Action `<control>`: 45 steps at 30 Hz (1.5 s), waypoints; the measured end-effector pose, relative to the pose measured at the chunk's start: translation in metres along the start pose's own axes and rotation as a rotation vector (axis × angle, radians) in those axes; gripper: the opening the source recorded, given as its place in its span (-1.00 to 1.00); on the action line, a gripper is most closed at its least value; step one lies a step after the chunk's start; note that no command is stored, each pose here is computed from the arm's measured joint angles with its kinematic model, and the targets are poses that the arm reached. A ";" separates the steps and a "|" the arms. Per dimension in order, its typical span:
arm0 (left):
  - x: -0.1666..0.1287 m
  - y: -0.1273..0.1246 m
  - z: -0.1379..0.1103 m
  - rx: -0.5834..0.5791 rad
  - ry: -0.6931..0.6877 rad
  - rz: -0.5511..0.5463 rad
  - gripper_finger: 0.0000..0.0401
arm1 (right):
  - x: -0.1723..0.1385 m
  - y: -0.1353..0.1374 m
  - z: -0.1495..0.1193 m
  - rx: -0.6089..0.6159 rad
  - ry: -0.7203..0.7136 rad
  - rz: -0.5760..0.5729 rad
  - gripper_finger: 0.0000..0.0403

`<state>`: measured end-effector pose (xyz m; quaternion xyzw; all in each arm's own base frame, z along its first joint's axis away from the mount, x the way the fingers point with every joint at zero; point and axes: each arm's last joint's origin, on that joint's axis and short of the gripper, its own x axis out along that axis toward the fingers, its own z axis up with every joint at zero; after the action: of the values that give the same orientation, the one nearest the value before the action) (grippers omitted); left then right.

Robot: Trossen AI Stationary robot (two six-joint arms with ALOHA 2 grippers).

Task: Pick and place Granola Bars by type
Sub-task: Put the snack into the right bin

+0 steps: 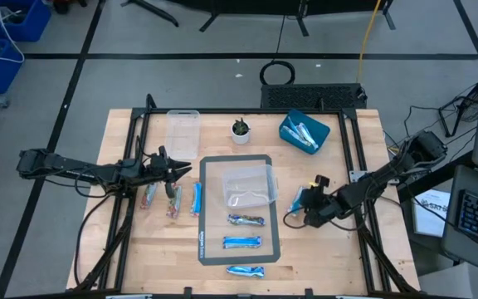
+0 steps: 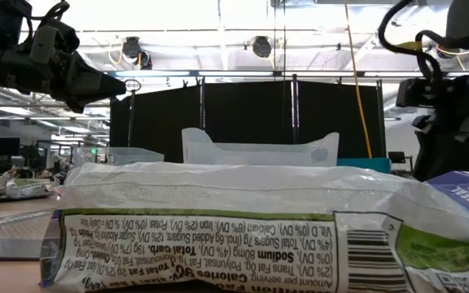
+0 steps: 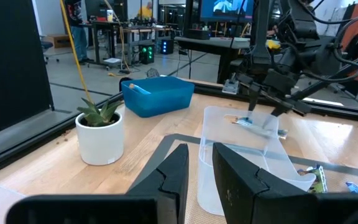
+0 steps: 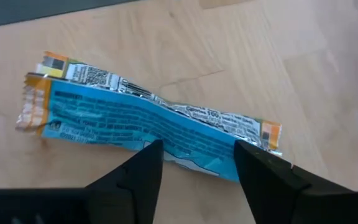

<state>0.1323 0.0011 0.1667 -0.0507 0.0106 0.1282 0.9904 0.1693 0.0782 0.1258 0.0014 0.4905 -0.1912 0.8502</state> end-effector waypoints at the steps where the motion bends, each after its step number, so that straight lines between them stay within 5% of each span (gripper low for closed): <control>1: 0.000 0.000 0.000 0.000 0.000 0.000 -0.61 | 0.000 -0.001 0.000 0.004 0.003 -0.004 -0.10; 15: 0.000 0.000 0.000 0.000 0.000 0.000 -0.61 | 0.016 -0.011 -0.009 0.072 -0.029 0.001 -0.39; 23: 0.000 0.000 0.000 0.000 0.000 0.000 -0.61 | 0.016 -0.009 -0.006 0.064 -0.047 0.031 -0.94; 45: 0.000 0.000 0.000 0.000 0.000 0.000 -0.61 | 0.006 -0.011 0.004 -0.002 -0.185 0.028 -1.00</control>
<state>0.1324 0.0011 0.1668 -0.0508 0.0106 0.1284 0.9904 0.1717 0.0653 0.1252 -0.0103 0.4102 -0.1782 0.8944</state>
